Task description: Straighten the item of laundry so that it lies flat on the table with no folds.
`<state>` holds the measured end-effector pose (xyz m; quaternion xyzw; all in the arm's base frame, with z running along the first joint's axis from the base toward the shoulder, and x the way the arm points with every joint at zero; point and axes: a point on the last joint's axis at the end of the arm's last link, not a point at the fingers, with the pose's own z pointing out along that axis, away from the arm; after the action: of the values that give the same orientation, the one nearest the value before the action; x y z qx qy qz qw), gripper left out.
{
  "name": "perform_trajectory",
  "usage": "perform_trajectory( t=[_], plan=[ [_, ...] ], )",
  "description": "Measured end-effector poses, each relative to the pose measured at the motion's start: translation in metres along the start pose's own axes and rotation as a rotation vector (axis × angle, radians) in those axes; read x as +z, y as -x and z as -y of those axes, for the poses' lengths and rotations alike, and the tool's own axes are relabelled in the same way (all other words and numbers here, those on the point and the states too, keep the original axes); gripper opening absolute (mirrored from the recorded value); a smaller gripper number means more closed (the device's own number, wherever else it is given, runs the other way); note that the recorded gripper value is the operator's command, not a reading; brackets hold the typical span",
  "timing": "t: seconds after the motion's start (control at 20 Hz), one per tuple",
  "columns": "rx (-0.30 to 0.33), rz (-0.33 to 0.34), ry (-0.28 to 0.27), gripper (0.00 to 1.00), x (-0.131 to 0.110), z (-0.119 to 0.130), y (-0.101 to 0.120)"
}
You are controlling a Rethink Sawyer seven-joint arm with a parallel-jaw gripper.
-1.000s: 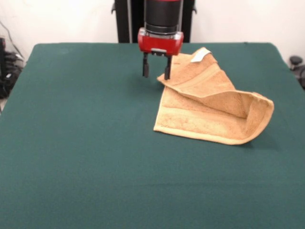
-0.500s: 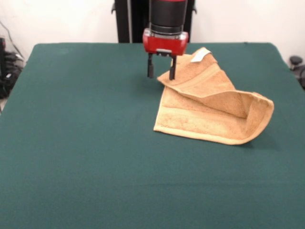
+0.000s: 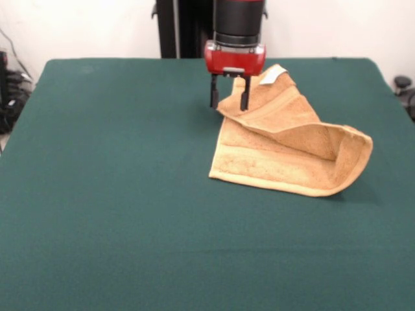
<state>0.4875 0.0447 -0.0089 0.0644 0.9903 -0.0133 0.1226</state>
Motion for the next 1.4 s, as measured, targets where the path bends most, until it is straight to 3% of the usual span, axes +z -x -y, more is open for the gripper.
perform_trajectory(
  t=[0.75, 1.4],
  plan=[
    [-0.001, 0.026, 0.013, 1.00, 0.009, -0.003, -0.005],
    [0.025, -0.045, 0.014, 1.00, 0.012, 0.005, -0.037]
  ],
)
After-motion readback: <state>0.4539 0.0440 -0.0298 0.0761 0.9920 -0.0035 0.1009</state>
